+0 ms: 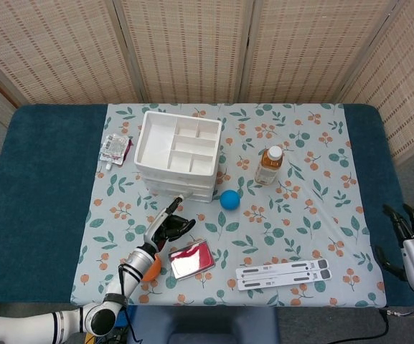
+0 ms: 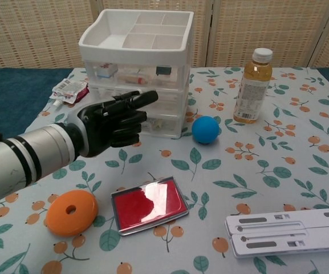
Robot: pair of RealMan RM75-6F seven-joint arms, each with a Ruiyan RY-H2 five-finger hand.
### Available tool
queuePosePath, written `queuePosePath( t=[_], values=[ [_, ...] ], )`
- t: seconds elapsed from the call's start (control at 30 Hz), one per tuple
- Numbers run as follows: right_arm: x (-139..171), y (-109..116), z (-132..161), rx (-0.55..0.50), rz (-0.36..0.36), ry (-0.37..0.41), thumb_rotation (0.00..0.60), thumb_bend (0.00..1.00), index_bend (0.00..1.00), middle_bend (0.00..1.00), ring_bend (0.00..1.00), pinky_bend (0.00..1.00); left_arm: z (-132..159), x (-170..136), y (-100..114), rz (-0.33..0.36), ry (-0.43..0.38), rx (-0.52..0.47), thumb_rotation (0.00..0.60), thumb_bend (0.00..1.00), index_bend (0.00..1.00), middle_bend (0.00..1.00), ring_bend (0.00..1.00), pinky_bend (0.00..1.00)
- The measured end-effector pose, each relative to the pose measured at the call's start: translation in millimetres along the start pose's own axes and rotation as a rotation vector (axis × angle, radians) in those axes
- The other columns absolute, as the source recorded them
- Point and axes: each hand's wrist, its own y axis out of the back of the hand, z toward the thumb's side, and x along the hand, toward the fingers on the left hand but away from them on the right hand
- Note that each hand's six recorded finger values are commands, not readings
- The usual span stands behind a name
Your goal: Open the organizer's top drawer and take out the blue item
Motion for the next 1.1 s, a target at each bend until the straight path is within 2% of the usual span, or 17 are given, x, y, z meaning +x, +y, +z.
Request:
queuePosePath(
  t=[0.3,0.77,1.1],
  values=[
    [-1,-1,1,0.000,0.002,0.000,0.600,0.40,0.05,0.19,0.08,0.10,6,10,13,0.058,-0.003,-0.085,0.600,0.27,0.10,0.95,1.00,1.00],
    [1,0,0,0.000,0.001,-0.006,0.600,0.40,0.05,0.19,0.08,0.10,10,9,26,0.095,-0.024,-0.120,0.600,0.27,0.11,0.95,1.00,1.00],
    [2,0,0,-0.002,0.000,-0.011,0.600,0.40,0.05,0.19,0.08,0.10,12,15,23,0.085,-0.018,-0.166,0.600,0.27,0.13,0.95,1.00,1.00]
  ],
)
